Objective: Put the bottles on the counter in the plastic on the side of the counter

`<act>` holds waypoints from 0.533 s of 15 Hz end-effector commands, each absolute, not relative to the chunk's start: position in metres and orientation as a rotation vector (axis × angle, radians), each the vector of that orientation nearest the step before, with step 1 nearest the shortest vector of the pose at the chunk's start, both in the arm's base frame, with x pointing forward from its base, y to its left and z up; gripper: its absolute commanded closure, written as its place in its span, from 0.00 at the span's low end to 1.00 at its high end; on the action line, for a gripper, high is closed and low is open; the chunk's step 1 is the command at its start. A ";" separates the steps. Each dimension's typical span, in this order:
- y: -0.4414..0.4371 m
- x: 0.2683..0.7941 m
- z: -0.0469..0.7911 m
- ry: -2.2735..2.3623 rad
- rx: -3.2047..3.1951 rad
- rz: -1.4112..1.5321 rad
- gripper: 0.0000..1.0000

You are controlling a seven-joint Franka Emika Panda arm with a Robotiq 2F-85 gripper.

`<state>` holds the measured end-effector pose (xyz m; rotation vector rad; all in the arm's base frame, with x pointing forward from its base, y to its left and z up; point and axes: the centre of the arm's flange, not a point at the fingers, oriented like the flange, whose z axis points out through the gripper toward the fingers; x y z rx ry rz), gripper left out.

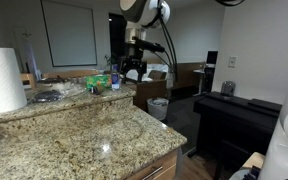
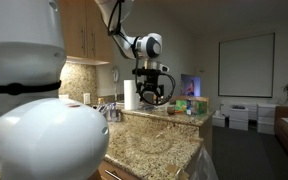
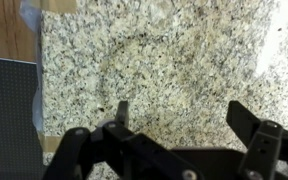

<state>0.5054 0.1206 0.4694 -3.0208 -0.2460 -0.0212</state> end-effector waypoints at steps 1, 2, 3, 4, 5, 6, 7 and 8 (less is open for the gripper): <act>0.125 0.453 0.474 -0.143 -3.122 0.041 0.00; 0.125 0.445 0.475 -0.126 -3.137 0.060 0.00; 0.123 0.437 0.475 -0.117 -3.144 0.070 0.00; 0.122 0.432 0.475 -0.115 -3.146 0.073 0.00; 0.118 0.425 0.473 -0.114 -3.130 0.049 0.00; 0.116 0.419 0.472 -0.115 -3.117 0.034 0.00; 0.123 0.443 0.474 -0.146 -3.119 0.067 0.00; 0.121 0.437 0.474 -0.144 -3.121 0.065 0.00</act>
